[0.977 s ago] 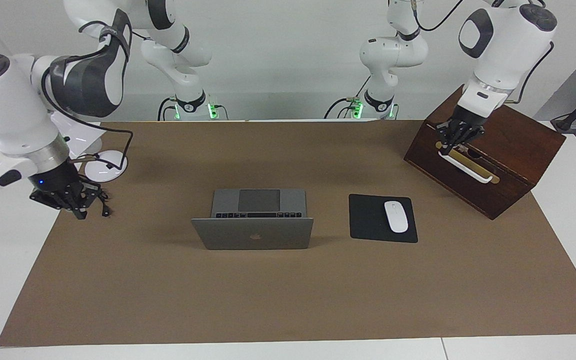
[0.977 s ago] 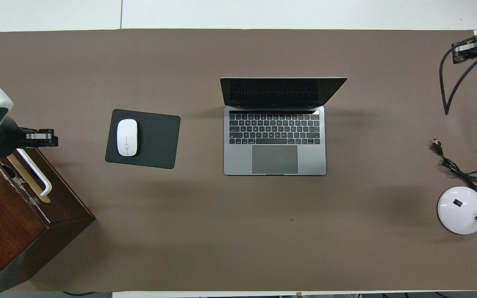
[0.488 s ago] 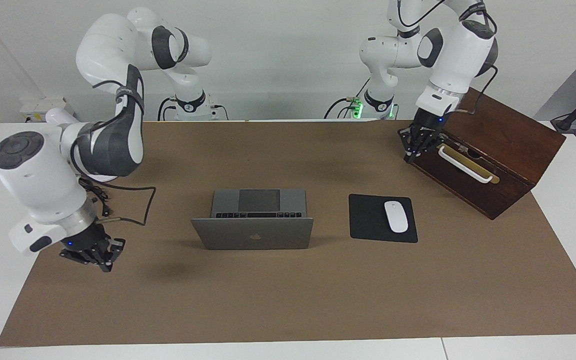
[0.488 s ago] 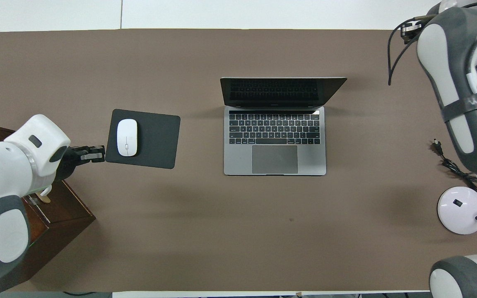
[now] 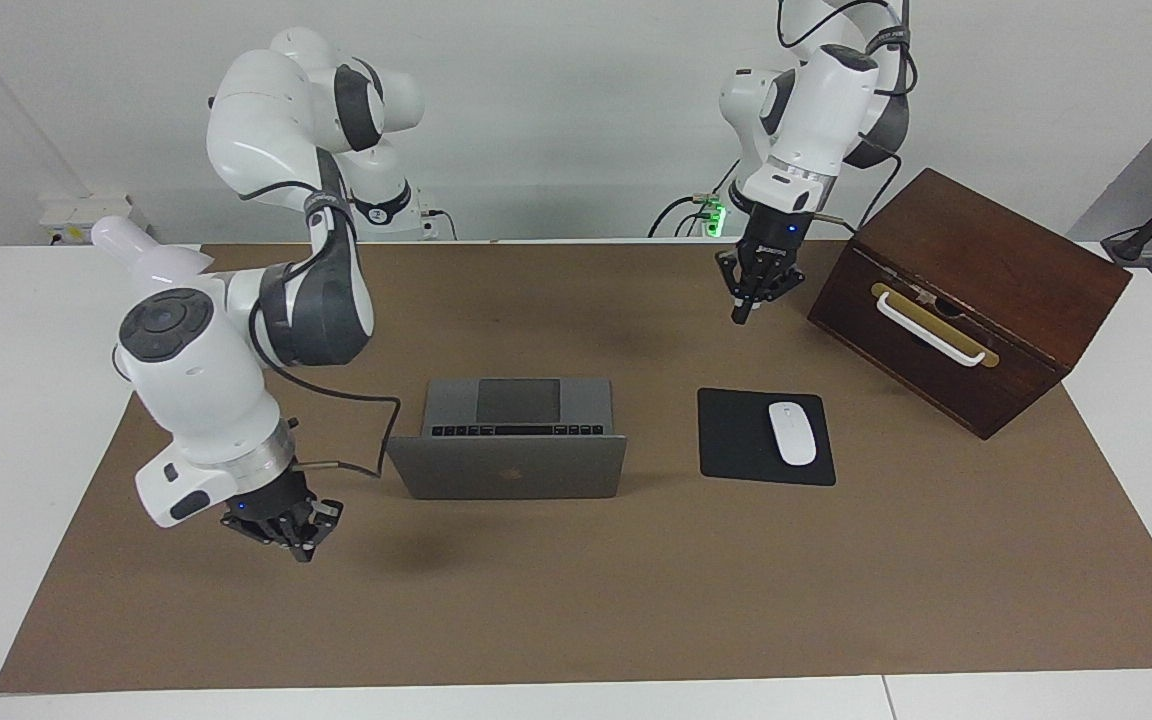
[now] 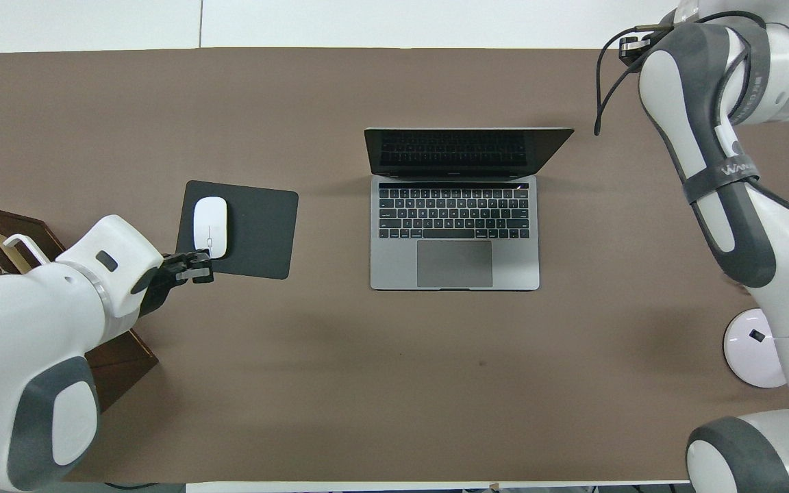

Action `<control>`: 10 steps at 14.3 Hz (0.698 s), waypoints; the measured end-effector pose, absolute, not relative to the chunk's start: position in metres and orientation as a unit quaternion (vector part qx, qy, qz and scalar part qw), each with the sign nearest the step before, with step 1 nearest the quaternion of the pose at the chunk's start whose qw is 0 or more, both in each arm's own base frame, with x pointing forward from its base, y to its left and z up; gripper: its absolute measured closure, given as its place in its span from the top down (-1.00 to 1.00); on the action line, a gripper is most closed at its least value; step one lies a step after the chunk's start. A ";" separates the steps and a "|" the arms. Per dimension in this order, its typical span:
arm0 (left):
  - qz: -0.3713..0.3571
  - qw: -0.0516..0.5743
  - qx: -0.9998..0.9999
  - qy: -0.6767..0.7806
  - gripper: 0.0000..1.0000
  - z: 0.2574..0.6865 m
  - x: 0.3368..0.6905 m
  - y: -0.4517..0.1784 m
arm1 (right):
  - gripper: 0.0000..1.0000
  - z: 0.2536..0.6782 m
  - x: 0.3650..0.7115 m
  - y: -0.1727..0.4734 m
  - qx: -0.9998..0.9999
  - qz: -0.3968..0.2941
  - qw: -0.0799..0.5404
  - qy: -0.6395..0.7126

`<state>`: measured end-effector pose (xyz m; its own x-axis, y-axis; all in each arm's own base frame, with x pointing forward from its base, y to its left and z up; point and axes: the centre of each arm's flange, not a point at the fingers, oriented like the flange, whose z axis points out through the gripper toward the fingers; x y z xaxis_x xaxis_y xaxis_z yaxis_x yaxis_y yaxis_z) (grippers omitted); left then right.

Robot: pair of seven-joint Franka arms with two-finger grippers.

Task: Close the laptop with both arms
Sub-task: 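Move the left gripper toward the laptop front while the right gripper reaches the lid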

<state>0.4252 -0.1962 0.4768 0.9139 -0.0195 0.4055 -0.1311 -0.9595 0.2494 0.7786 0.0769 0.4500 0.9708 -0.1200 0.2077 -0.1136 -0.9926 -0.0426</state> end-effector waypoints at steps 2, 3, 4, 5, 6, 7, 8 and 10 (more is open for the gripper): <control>0.226 0.146 0.962 -0.051 -0.98 0.465 0.414 -0.210 | -0.98 0.451 0.774 0.114 -0.991 -0.103 0.021 0.082; 0.235 0.150 0.958 -0.059 -0.98 0.456 0.407 -0.217 | -0.98 0.451 0.771 0.132 -0.990 -0.104 0.018 0.091; 0.244 0.153 0.955 -0.066 -0.98 0.447 0.401 -0.223 | -0.98 0.450 0.768 0.147 -0.989 -0.105 0.013 0.099; 0.251 0.157 0.952 -0.075 -0.98 0.439 0.396 -0.231 | -0.98 0.450 0.765 0.159 -0.989 -0.106 0.012 0.105; 0.258 0.160 0.949 -0.084 -0.98 0.431 0.391 -0.240 | -0.98 0.450 0.763 0.168 -0.988 -0.106 0.014 0.110; 0.267 0.164 0.945 -0.094 -0.98 0.421 0.387 -0.250 | -0.98 0.450 0.762 0.176 -0.988 -0.105 0.015 0.115; 0.273 0.167 0.942 -0.100 -0.98 0.412 0.386 -0.259 | -0.98 0.447 0.760 0.182 -0.987 -0.103 0.016 0.120; 0.286 0.171 0.937 -0.110 -0.98 0.392 0.385 -0.273 | -0.98 0.441 0.758 0.188 -0.987 -0.098 0.016 0.125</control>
